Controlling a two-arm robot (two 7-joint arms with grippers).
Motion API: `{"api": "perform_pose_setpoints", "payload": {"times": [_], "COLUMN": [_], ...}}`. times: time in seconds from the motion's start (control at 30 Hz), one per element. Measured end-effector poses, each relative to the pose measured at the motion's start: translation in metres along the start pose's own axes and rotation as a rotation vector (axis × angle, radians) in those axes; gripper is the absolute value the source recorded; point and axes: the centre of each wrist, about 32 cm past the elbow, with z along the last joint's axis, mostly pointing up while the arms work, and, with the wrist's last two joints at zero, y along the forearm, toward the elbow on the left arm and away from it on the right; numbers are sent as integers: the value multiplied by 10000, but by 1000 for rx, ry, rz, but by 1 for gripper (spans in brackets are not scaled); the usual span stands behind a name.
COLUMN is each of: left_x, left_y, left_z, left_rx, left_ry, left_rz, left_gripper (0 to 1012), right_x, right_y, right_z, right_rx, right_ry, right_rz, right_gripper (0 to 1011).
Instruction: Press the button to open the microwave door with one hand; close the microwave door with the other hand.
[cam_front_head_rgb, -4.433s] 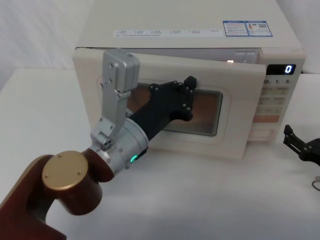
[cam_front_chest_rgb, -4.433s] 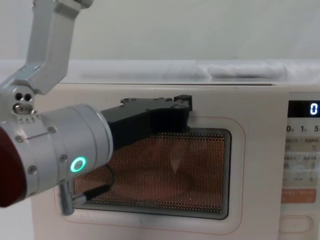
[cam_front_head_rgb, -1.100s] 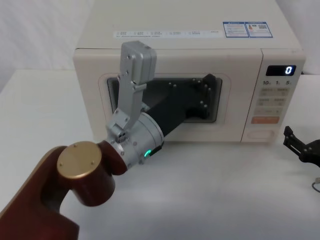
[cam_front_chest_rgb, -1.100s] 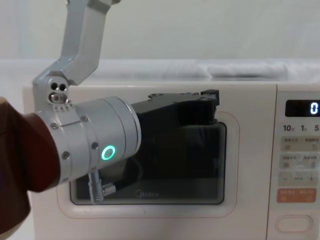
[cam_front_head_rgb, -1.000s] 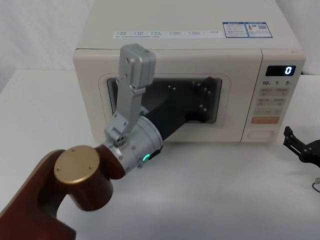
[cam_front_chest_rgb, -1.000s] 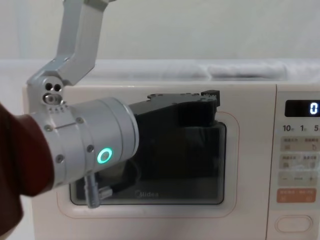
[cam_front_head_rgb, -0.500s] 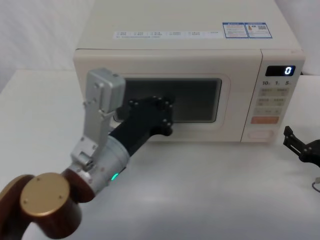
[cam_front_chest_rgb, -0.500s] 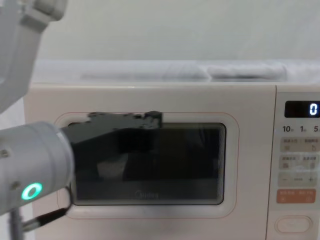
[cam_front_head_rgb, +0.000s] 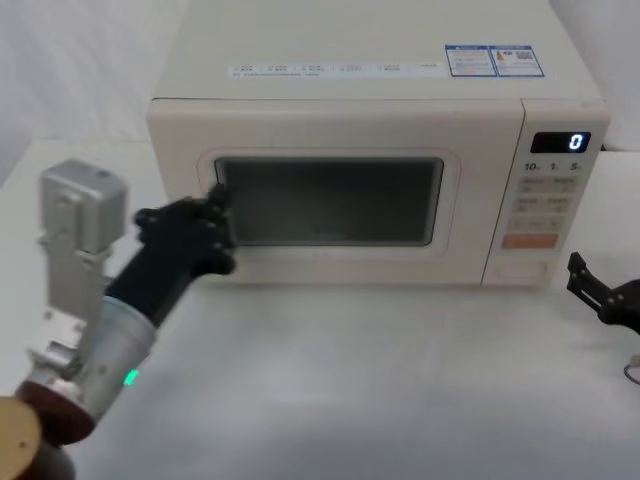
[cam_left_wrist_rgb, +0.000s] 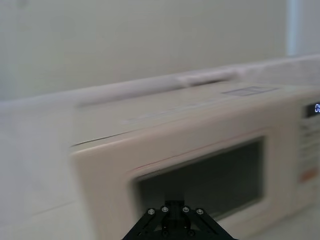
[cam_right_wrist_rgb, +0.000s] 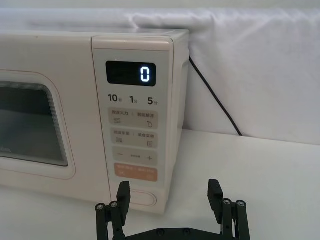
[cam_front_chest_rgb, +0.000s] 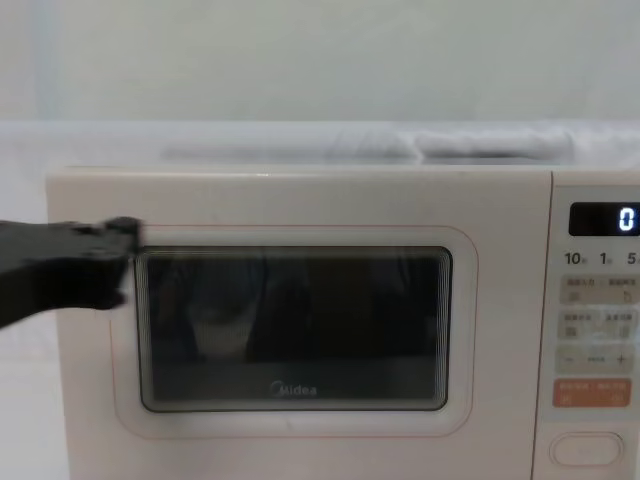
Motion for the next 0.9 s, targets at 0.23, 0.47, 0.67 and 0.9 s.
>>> {"api": "perform_pose_setpoints", "payload": {"times": [0.23, 0.47, 0.67, 0.9], "left_x": [207, 389, 459, 469], "left_y": [218, 341, 404, 404], "left_z": [-92, -274, -443, -585], "left_rx": [-9, 19, 53, 73], "left_ry": [-11, 7, 42, 97], "left_rz": [165, 252, 295, 316], "left_gripper": [0, 0, 0, 0], "right_x": [0, 0, 0, 0], "right_y": [0, 0, 0, 0], "right_z": [0, 0, 0, 0], "right_rx": [0, 0, 0, 0], "right_ry": [0, 0, 0, 0], "right_rz": [0, 0, 0, 0], "right_gripper": [1002, 1002, 1002, 1002]}}
